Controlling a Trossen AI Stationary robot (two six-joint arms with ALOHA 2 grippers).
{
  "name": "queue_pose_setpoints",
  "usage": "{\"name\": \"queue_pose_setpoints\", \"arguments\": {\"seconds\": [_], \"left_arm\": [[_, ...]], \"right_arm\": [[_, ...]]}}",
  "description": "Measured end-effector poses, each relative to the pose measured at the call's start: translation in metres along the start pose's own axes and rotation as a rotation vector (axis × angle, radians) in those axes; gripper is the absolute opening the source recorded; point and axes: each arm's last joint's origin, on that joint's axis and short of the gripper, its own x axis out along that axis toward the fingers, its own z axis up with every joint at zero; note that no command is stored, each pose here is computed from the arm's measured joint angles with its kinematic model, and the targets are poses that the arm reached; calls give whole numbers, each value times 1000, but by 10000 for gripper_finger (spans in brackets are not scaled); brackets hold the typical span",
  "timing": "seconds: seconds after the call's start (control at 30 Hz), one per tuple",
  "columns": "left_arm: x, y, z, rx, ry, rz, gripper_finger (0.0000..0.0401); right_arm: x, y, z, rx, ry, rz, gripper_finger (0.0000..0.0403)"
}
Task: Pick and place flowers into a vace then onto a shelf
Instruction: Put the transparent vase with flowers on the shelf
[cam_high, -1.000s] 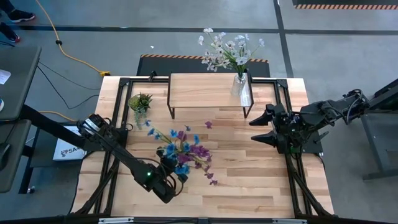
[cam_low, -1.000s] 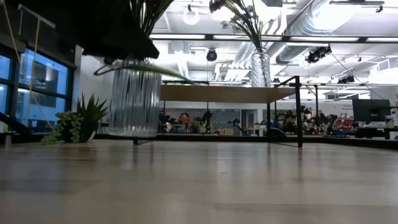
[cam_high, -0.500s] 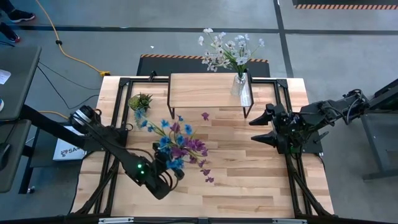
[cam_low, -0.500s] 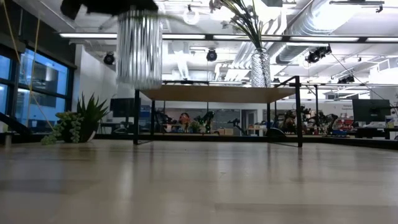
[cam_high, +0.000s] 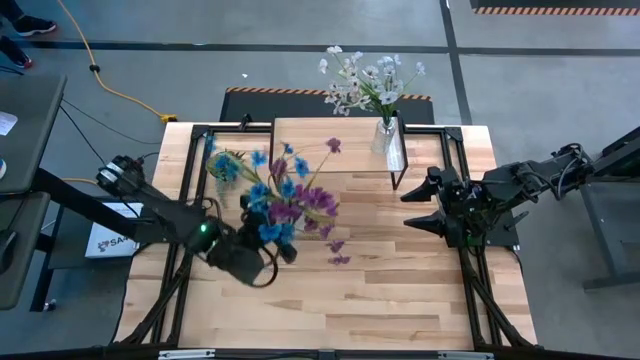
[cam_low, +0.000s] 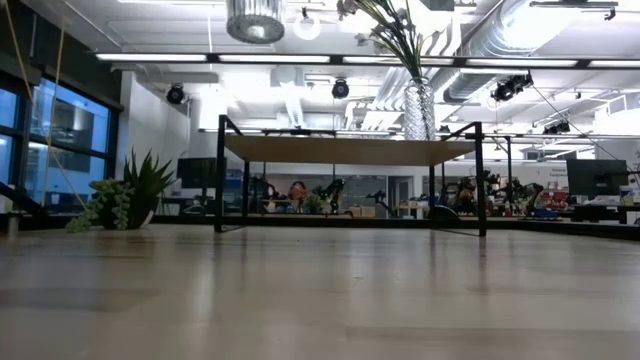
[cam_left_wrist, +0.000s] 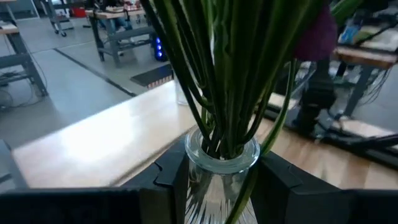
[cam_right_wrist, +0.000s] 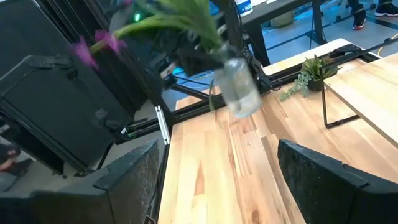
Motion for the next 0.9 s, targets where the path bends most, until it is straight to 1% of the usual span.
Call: {"name": "queue_pose_setpoints", "arguments": {"seconds": [0.07, 0.13, 0.23, 0.33, 0.47, 0.57, 0.9], "left_arm": [[5, 7, 12, 30, 9, 1, 161], [13, 13, 26, 32, 12, 10, 161], [21, 27, 42, 60, 17, 54, 161], [31, 39, 55, 58, 18, 96, 161], [43, 52, 67, 72, 29, 130, 161], [50, 61, 75, 50, 22, 161, 161], [59, 90, 89, 32, 32, 207, 161]], "right_arm": [[0, 0, 0, 0, 1, 2, 317], [0, 0, 0, 0, 1, 2, 317], [0, 0, 0, 0, 1, 2, 317], [0, 0, 0, -1, 1, 2, 317], [0, 0, 0, -20, 1, 2, 317], [0, 0, 0, -26, 0, 2, 317], [0, 0, 0, -26, 1, 3, 317]]}}
